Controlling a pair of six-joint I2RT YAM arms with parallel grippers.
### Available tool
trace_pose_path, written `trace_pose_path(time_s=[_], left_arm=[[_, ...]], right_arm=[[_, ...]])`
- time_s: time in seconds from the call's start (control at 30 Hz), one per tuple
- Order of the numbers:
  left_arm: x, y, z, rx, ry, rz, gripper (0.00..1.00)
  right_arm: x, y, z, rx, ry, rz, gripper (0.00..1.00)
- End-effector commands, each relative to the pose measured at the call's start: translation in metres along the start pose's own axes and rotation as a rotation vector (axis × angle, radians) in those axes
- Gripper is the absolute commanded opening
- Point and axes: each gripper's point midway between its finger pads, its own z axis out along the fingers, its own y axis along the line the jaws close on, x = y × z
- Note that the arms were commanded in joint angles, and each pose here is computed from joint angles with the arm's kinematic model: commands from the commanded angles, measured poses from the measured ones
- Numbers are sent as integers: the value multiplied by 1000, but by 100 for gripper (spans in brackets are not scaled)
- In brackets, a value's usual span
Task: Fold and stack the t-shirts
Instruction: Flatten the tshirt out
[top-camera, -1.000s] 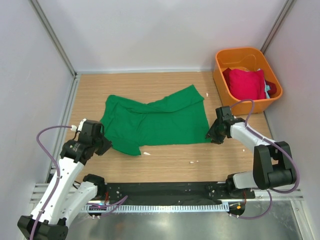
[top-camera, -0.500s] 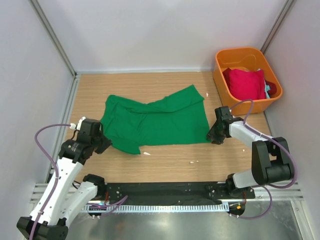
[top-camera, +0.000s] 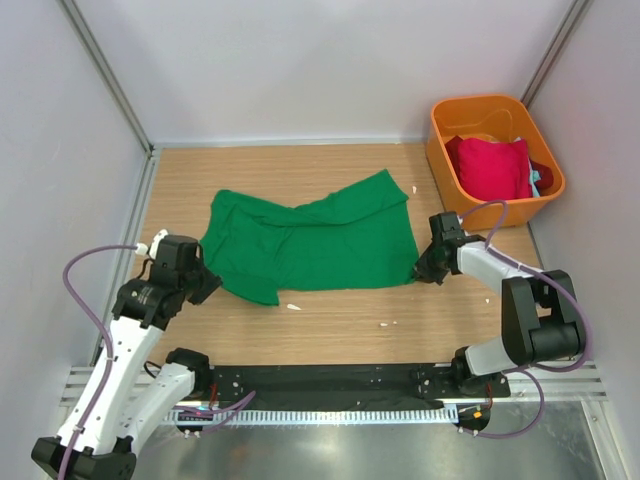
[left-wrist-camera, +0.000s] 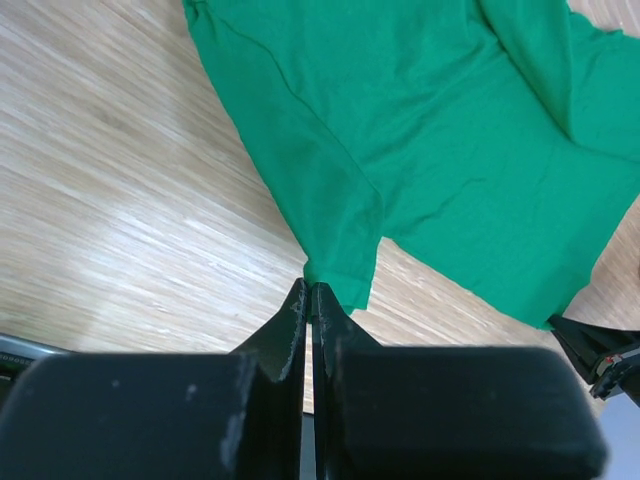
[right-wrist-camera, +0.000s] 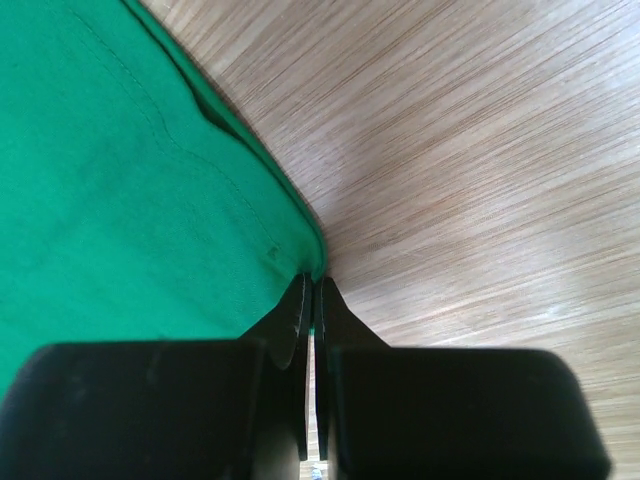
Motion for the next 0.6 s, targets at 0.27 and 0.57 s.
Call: trace_pose_path(time_s=[0.27,0.57], left_arm=[[-133,-103,-104,249,-419,52,0],[-243,-189,-223,445,-859,219,0]], right_arm=[[-95,108,-96,-262,-227,-144,1],[-182,208,-284,-587,-561,-215,1]])
